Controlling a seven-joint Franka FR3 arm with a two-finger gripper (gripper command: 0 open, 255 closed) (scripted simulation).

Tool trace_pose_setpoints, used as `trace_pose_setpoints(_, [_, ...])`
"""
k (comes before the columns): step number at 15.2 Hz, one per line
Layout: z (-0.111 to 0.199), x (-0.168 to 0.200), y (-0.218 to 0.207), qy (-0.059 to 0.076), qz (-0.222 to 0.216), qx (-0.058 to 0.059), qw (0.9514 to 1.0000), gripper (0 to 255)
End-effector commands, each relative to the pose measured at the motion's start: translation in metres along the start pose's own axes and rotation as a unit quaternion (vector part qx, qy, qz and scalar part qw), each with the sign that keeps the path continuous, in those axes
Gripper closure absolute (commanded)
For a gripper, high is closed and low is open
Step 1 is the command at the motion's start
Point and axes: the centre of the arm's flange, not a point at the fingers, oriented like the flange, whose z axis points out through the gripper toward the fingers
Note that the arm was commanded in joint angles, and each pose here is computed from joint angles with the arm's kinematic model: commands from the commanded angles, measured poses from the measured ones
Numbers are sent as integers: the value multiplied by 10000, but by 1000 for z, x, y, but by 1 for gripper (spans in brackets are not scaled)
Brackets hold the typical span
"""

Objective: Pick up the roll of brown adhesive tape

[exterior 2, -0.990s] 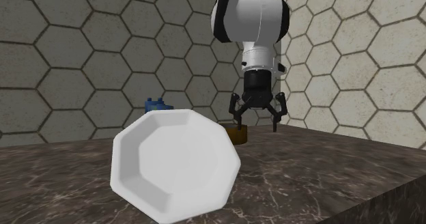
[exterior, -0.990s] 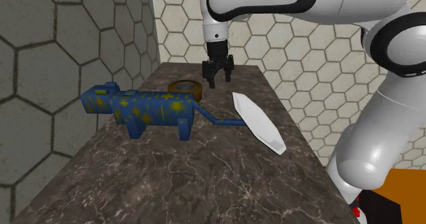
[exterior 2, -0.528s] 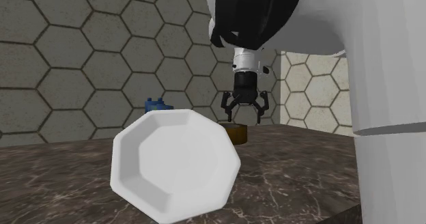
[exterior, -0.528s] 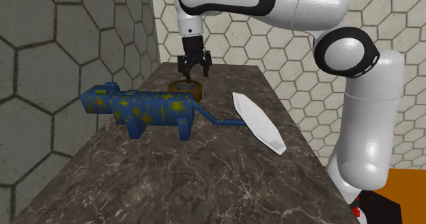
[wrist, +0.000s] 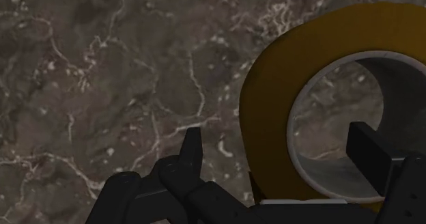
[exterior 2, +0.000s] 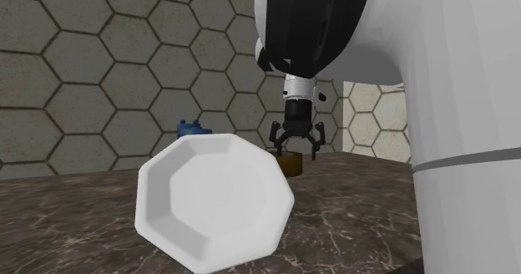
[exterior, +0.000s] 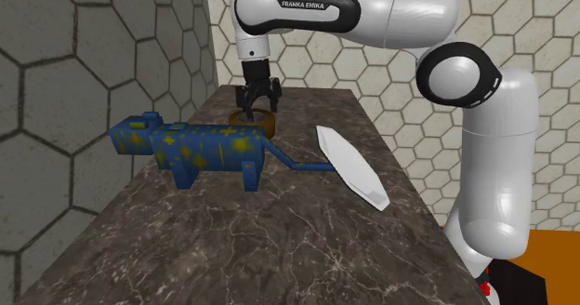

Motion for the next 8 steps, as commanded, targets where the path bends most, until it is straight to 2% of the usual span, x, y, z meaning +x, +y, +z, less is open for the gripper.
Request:
trace_pose_setpoints(1, [9, 2, 0, 3, 0, 1, 10000, 0])
trace_pose_setpoints(2, [9, 2, 0, 3, 0, 1, 10000, 0])
trace_pose_setpoints(3, [9, 1, 0, 2, 0, 1, 10000, 255])
trace_pose_setpoints(8, [9, 1, 0, 2, 0, 1, 10000, 255])
